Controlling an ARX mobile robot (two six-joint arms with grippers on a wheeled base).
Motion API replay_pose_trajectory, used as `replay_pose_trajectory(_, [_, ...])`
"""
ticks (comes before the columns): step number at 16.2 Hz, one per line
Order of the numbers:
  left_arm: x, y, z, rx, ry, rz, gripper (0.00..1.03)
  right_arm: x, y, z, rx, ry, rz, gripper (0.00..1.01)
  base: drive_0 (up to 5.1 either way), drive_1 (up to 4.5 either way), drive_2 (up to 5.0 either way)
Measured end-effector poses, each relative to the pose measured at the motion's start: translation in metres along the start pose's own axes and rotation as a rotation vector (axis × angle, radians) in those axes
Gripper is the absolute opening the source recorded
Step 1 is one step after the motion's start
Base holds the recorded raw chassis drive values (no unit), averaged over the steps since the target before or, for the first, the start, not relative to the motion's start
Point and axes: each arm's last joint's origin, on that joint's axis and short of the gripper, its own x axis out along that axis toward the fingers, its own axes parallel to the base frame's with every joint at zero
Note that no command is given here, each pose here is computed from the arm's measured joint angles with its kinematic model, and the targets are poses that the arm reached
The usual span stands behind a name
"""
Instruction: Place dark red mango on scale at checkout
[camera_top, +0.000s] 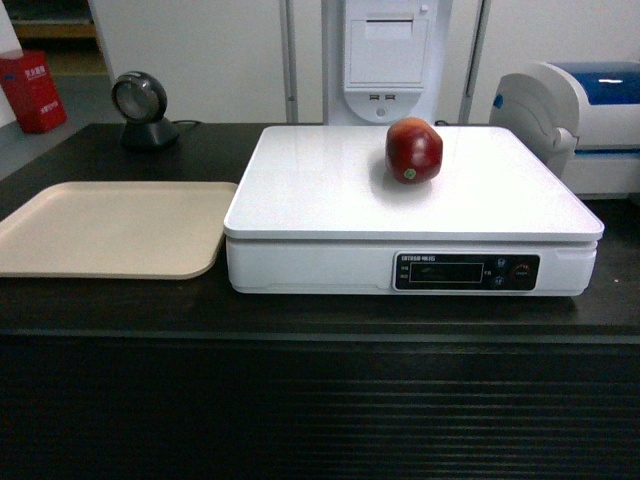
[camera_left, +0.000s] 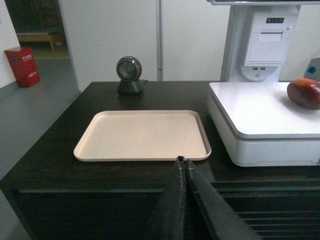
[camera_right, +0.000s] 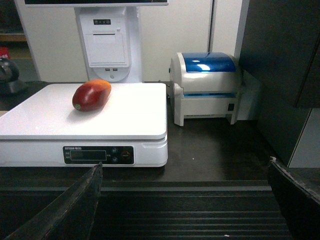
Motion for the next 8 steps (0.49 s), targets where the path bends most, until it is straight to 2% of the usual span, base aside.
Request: replay_pose_trajectory(8, [0.0, 0.0, 0.0, 0.0, 0.0, 0.001, 0.94, 0.0, 0.0, 0.0, 0.0, 0.0, 0.0, 0.98, 0.0, 0.0, 0.0])
